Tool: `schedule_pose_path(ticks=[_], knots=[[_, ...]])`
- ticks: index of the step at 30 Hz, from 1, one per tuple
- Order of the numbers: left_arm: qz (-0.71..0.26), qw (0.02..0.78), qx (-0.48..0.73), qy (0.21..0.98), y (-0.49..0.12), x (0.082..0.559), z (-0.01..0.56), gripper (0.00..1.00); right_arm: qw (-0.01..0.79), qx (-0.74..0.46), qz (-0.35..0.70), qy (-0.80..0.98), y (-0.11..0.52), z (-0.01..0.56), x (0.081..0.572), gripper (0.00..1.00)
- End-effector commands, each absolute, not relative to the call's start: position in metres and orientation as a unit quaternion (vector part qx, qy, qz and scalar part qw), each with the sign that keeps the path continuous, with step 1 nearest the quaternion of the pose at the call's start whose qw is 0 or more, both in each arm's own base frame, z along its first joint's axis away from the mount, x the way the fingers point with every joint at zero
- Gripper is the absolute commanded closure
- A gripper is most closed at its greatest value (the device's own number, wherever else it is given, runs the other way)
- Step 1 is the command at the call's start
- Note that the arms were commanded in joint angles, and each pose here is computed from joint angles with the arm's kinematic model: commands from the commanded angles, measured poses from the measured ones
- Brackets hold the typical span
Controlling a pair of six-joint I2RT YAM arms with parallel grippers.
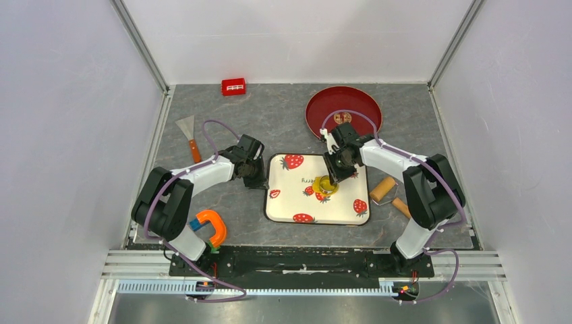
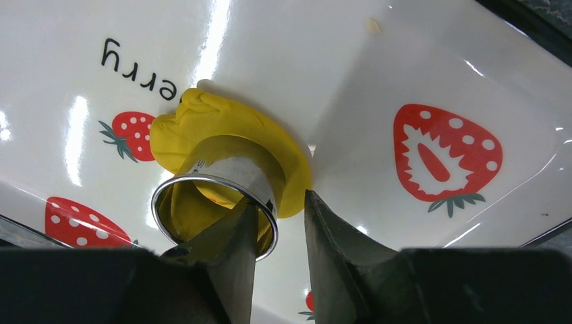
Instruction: Roll out the dumpling wrappers from the dough
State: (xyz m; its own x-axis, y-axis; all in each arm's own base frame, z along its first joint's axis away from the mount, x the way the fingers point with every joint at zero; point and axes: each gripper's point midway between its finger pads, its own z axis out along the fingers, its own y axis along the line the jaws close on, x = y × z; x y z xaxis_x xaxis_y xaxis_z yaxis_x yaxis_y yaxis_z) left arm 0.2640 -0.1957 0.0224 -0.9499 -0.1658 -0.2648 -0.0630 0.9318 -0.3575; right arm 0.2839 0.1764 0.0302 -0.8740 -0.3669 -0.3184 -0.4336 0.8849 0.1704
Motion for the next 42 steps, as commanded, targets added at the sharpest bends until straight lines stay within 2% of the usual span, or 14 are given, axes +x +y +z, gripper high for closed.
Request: schedule_pose_path(ticks=[1,8,9,12,15,22,26,31,37,42], knots=[[-0.094,0.073,-0.059,0.991,-0.166,0.221,-0.014,0.89,0.192,-0.208,0.127,0.951,0.187,0.057,0.305,0.63],[-0.079,0.119,-0.03,0.989,-0.163,0.232,0.019,0.67,0.224,-0.209,0.137,0.942,0.194,0.089,0.318,0.4],[-0.081,0.127,-0.026,0.988,-0.164,0.234,0.026,0.64,0.23,-0.209,0.139,0.94,0.195,0.094,0.321,0.38],[-0.068,0.16,-0.018,0.985,-0.158,0.244,0.046,0.43,0.238,-0.211,0.146,0.937,0.199,0.106,0.324,0.32],[-0.081,0.183,-0.008,0.98,-0.163,0.252,0.065,0.37,0.243,-0.211,0.154,0.934,0.202,0.114,0.327,0.3],[-0.152,0.198,0.013,0.968,-0.201,0.27,0.099,0.39,0.222,-0.189,0.213,0.933,0.201,0.112,0.319,0.29],[-0.21,0.195,0.042,0.957,-0.239,0.279,0.111,0.44,0.201,-0.158,0.247,0.935,0.185,0.1,0.312,0.34],[-0.283,0.148,0.091,0.943,-0.297,0.275,0.11,0.47,0.179,-0.116,0.303,0.929,0.168,0.088,0.3,0.42],[-0.345,0.092,0.124,0.926,-0.354,0.259,0.1,0.5,0.15,-0.11,0.34,0.922,0.169,0.078,0.283,0.46],[-0.351,0.074,0.137,0.923,-0.371,0.253,0.091,0.54,0.136,-0.099,0.359,0.918,0.174,0.068,0.275,0.49]])
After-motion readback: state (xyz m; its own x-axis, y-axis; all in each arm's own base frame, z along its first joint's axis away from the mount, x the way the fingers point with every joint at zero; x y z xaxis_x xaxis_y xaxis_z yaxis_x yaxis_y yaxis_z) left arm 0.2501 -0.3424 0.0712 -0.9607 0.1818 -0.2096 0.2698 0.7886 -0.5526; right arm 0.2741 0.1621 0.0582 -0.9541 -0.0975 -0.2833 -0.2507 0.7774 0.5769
